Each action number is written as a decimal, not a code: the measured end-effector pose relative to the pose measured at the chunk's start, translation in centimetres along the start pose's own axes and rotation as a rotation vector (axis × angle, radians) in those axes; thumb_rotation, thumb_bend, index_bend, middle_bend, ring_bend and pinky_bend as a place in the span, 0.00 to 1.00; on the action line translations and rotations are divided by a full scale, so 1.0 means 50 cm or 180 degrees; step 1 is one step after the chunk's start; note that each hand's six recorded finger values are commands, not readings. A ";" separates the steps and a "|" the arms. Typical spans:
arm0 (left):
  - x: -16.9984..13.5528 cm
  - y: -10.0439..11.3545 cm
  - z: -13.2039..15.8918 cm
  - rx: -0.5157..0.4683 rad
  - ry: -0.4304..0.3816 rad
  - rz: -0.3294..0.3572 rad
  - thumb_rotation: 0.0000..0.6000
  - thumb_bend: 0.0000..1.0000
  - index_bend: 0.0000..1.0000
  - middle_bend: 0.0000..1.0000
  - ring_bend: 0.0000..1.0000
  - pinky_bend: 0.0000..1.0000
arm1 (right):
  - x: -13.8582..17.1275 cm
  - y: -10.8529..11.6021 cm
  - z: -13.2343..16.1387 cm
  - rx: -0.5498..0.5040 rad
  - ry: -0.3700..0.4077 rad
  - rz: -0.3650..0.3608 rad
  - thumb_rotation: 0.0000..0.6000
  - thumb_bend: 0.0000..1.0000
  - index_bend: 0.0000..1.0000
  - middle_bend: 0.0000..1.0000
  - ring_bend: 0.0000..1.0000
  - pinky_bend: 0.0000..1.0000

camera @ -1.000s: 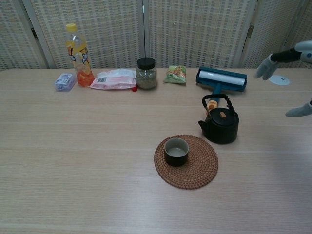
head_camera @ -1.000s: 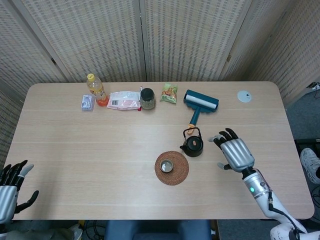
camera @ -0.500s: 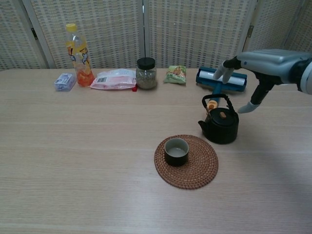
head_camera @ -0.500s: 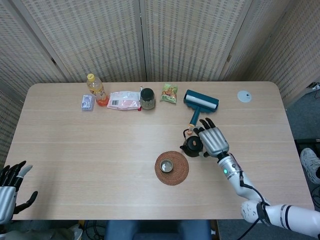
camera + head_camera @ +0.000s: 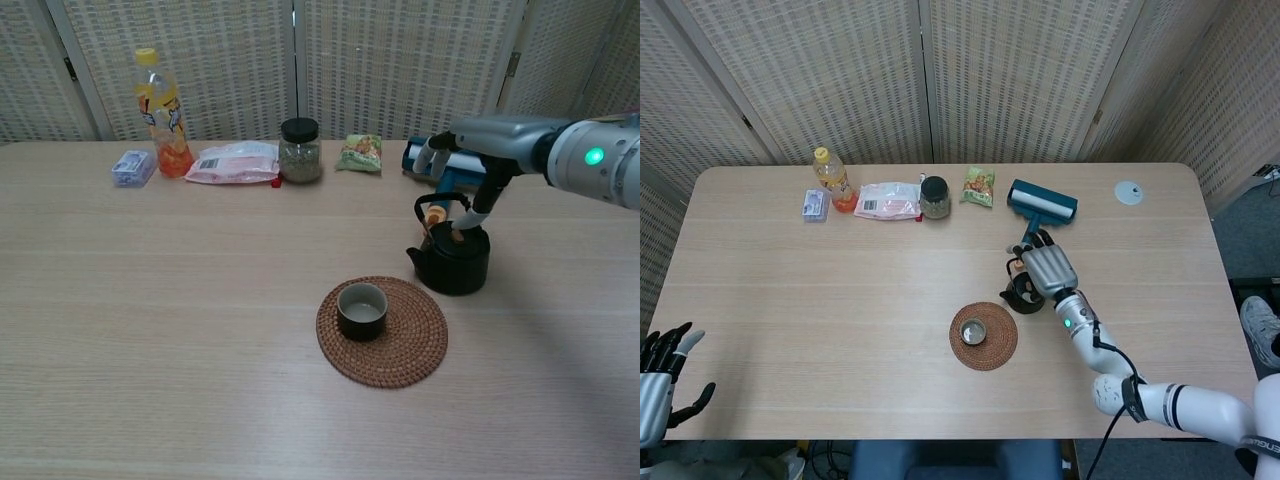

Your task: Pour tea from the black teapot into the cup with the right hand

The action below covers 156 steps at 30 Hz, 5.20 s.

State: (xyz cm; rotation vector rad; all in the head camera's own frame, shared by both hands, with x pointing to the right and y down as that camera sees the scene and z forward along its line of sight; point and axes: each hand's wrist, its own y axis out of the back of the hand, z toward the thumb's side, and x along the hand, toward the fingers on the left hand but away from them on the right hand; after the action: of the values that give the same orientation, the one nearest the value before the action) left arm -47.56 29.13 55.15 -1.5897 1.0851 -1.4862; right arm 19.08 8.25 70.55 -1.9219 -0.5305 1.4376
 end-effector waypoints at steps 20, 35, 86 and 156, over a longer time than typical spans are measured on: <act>-0.003 -0.005 -0.009 0.0010 0.0043 -0.0036 1.00 0.29 0.15 0.07 0.09 0.03 | -0.062 -0.021 0.011 -0.0093 -0.0142 0.0203 1.00 0.59 0.21 0.29 0.05 0.04; -0.001 -0.007 -0.012 0.0030 0.0071 -0.0050 1.00 0.29 0.15 0.07 0.09 0.03 | -0.088 -0.035 0.005 -0.0084 -0.0237 0.0330 1.00 0.60 0.21 0.37 0.05 0.04; -0.007 0.000 -0.010 -0.0013 0.0035 0.0012 1.00 0.29 0.15 0.07 0.09 0.03 | 0.150 -0.038 -0.021 0.0426 0.0178 0.0175 1.00 0.04 0.24 0.32 0.21 0.15; -0.027 0.004 -0.024 -0.0028 0.0095 0.0057 1.00 0.29 0.15 0.07 0.09 0.03 | 0.162 -0.146 -0.028 0.0558 0.0350 0.0427 1.00 0.07 0.45 0.53 0.38 0.03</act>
State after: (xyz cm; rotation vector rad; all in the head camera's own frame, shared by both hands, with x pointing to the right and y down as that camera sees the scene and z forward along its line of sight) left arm -48.76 30.32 54.54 -1.5645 1.1213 -1.4994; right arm 23.41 18.33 70.53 -1.9118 -0.2206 1.4017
